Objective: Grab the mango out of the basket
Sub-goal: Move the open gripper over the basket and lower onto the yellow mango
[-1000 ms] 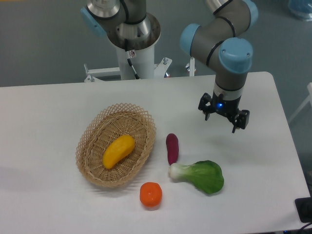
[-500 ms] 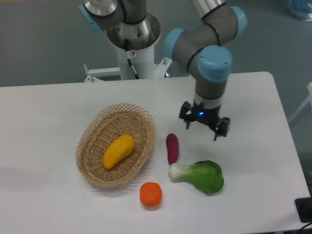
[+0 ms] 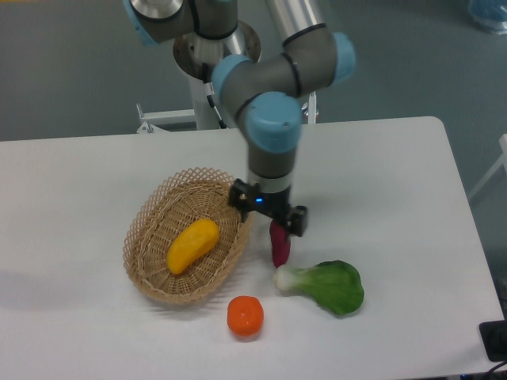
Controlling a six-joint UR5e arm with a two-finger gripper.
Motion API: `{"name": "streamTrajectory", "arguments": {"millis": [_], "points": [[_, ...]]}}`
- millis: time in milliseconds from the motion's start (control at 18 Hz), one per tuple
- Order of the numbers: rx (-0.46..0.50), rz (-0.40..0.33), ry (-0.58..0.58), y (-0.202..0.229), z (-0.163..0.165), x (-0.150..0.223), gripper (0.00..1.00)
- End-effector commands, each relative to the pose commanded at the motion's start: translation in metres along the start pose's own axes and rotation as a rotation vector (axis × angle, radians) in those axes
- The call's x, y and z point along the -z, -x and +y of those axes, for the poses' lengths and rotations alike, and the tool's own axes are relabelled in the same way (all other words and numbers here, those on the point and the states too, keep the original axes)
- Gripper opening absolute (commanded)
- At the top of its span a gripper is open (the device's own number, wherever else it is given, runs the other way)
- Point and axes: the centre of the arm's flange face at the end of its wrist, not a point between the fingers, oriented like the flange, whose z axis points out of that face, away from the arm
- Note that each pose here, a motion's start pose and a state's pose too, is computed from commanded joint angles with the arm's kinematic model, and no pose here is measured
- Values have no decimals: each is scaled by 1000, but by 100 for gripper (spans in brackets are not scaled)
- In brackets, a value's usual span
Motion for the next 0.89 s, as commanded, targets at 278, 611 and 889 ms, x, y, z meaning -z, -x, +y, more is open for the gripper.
{"name": "streamTrajectory", "arguments": {"millis": [278, 611, 889], "points": [[-6, 22, 21, -38, -21, -16, 100], [-14, 47, 49, -58, -31, -36, 100], [-26, 69, 72, -67, -32, -53, 100]]}}
